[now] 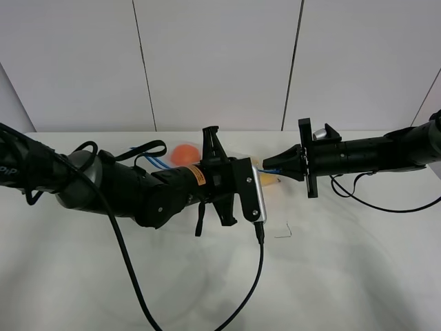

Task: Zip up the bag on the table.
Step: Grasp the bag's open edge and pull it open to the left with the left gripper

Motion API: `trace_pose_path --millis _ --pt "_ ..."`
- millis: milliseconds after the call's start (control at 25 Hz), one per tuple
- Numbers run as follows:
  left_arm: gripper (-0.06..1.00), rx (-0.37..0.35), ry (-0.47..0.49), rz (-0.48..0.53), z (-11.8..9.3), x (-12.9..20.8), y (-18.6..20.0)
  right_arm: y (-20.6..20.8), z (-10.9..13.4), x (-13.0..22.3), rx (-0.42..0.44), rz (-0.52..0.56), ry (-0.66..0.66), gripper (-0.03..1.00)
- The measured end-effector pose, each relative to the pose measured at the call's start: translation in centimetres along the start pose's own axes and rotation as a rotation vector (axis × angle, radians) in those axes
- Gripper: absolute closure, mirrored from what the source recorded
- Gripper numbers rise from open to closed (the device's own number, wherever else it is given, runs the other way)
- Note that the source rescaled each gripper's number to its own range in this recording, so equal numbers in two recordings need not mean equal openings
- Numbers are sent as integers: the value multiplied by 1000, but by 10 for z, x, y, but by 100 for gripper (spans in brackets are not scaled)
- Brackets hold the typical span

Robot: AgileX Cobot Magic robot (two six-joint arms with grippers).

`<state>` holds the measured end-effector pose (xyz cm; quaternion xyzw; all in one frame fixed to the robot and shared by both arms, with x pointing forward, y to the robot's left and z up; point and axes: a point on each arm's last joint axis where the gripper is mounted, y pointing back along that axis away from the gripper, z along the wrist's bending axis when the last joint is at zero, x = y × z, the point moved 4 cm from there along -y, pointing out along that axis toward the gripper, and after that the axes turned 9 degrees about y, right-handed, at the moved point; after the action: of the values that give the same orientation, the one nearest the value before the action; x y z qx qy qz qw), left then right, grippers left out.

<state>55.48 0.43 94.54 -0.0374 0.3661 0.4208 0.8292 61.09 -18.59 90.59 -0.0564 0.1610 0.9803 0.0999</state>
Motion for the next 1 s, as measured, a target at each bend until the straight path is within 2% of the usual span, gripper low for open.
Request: trace_pose_path --millis 280,560,1000 --pt "94 -32 10 44 17 18 13 -1 0 0 -1 -1 -18 97" --pt "94 -71 -7 127 32 53 35 -1 1 0 -2 4 -17 97" --pt "94 -159 24 244 60 104 57 -1 1 0 -2 4 -17 97"
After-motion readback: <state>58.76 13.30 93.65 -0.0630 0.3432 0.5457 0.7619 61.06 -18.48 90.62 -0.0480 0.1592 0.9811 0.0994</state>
